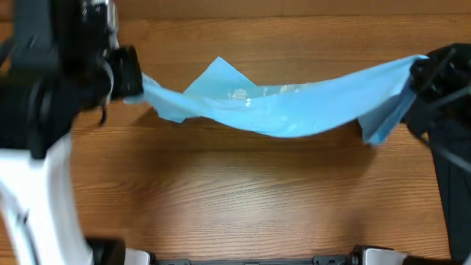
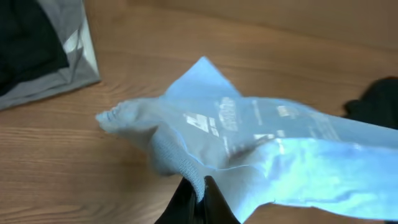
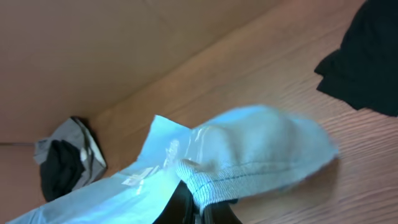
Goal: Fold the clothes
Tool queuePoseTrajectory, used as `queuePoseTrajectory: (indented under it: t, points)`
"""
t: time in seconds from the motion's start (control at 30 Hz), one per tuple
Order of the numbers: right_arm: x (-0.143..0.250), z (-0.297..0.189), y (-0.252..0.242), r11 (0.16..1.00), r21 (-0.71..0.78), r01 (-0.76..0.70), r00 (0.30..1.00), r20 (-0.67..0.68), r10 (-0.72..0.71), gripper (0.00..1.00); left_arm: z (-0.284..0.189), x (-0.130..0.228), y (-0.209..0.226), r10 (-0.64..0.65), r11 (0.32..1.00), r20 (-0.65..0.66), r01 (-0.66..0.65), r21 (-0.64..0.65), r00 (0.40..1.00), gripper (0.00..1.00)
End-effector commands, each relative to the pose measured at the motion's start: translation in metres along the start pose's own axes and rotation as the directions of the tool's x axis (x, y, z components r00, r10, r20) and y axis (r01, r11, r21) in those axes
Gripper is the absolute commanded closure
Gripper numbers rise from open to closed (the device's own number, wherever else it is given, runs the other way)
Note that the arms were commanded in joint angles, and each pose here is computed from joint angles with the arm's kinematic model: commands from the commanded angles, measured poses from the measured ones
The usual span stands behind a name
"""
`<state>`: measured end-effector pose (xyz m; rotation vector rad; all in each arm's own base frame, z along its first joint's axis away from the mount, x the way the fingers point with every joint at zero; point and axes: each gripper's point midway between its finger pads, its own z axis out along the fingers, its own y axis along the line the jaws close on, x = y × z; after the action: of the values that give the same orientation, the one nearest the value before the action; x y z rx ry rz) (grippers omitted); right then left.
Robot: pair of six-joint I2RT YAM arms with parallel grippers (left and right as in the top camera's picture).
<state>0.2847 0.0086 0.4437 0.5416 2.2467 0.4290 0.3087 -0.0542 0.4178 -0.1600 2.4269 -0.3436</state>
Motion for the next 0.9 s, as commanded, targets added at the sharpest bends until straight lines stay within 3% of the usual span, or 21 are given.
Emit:
queuePoseTrajectory:
  t: [0.0,0.13,0.27,0.4,0.5,0.6,0.7,0.87]
  points:
    - [-0.005,0.007,-0.001,1.0,0.011,0.009,1.0,0.002,-0.009,0.96,-0.011,0.014,0.006,-0.025,0.999,0.007,0.025,-0.046,1.0,0.96]
    - [-0.022,0.04,0.0,1.0,0.015,0.006,1.0,-0.009,-0.006,0.96,0.018,0.012,0.026,-0.051,0.987,-0.032,0.046,-0.155,0.998,0.96]
    - [-0.057,0.094,0.01,0.999,-0.031,0.01,1.0,0.024,-0.009,0.96,0.072,-0.029,0.027,-0.027,0.985,0.019,0.03,-0.168,0.999,0.96]
    - [-0.085,0.154,0.033,0.985,-0.168,0.03,0.999,0.034,-0.025,0.96,0.135,-0.094,0.021,0.017,0.992,0.167,0.005,-0.127,0.986,0.96]
    - [-0.107,0.168,0.051,0.965,-0.256,0.056,0.995,0.097,-0.032,0.96,0.148,-0.145,0.018,0.029,0.995,0.334,0.004,-0.098,0.942,0.96]
    - [-0.135,0.14,0.061,0.953,-0.283,0.105,0.975,0.22,-0.042,0.96,0.112,-0.18,0.018,0.022,0.997,0.47,0.017,-0.078,0.883,0.96]
    - [-0.164,0.079,0.059,0.954,-0.271,0.131,0.934,0.355,-0.028,0.96,0.033,-0.207,0.023,0.011,0.997,0.609,0.038,-0.067,0.793,0.96]
    - [-0.181,0.001,0.036,0.962,-0.242,0.13,0.882,0.472,-0.001,0.96,-0.071,-0.202,0.035,0.006,0.996,0.724,0.062,-0.067,0.69,0.96]
